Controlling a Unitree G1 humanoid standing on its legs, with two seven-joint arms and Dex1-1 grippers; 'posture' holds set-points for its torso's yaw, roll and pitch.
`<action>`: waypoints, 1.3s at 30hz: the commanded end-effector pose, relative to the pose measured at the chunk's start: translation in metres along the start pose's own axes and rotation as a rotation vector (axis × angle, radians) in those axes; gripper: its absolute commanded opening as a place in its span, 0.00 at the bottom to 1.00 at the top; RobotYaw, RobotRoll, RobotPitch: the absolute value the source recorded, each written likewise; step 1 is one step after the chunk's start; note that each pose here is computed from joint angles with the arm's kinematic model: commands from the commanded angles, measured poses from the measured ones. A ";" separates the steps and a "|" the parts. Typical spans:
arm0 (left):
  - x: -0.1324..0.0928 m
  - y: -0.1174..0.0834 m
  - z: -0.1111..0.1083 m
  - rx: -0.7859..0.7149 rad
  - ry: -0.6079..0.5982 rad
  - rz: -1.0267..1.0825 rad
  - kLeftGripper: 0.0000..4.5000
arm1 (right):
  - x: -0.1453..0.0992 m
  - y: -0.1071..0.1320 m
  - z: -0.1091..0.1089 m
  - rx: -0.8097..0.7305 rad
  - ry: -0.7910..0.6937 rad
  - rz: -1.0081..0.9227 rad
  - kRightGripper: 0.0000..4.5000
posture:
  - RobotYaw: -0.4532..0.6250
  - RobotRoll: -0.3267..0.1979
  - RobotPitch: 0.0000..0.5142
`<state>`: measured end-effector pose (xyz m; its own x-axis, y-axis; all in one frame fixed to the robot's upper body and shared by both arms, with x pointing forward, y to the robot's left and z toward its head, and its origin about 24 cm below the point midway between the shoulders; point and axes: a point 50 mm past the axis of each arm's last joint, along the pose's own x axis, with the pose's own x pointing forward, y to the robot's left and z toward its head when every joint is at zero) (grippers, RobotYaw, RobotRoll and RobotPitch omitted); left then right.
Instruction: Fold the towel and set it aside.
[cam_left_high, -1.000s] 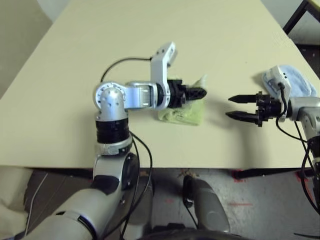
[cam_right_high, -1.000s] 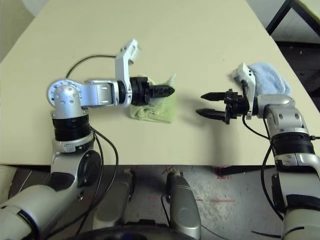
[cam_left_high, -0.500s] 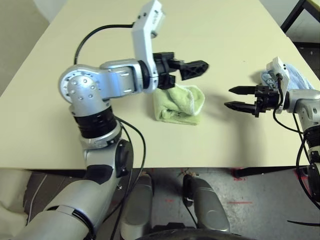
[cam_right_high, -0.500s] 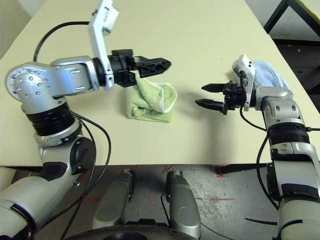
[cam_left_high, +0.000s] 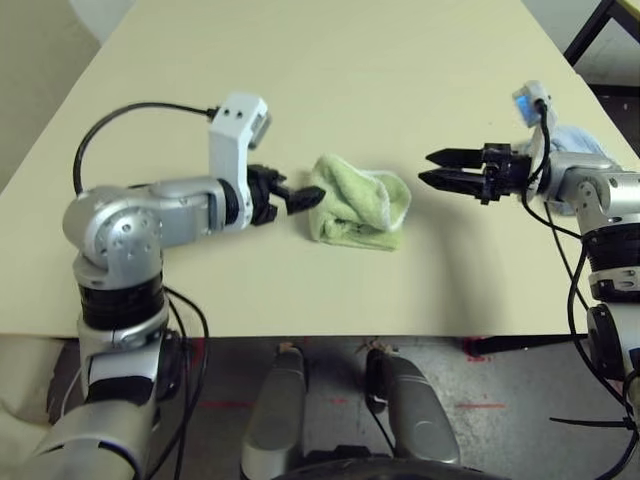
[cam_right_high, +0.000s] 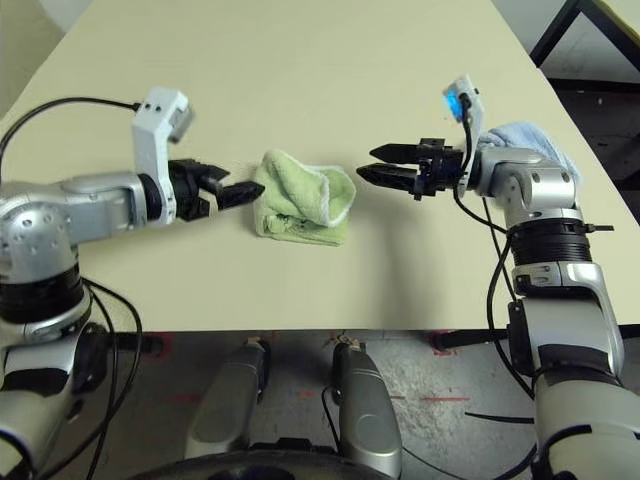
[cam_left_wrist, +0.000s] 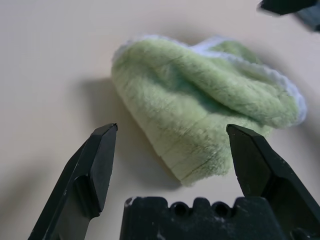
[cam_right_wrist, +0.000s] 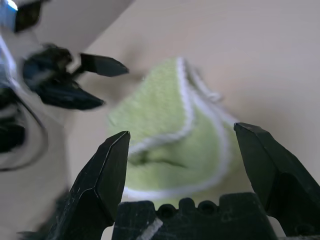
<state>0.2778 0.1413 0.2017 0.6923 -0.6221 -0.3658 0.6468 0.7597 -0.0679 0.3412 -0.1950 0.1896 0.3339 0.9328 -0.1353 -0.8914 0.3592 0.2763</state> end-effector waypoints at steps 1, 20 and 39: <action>-0.002 -0.004 -0.002 0.069 -0.053 -0.055 0.99 | 0.009 0.006 0.003 0.105 0.004 0.006 1.00 | 0.62 0.62 0.33; 0.004 -0.007 -0.005 0.127 -0.087 -0.100 0.99 | 0.047 0.020 -0.016 0.433 0.131 0.023 1.00 | 0.63 0.62 0.33; 0.009 -0.012 -0.003 0.141 -0.091 -0.119 1.00 | 0.052 0.018 -0.023 0.484 0.158 -0.017 0.63 | 0.62 0.62 0.29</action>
<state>0.2769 0.1328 0.1959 0.6484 -0.7090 -0.2775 0.7404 0.6720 0.0131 0.3367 -0.1422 0.1694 0.2613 0.9260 -0.2724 -0.6396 0.3774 0.6697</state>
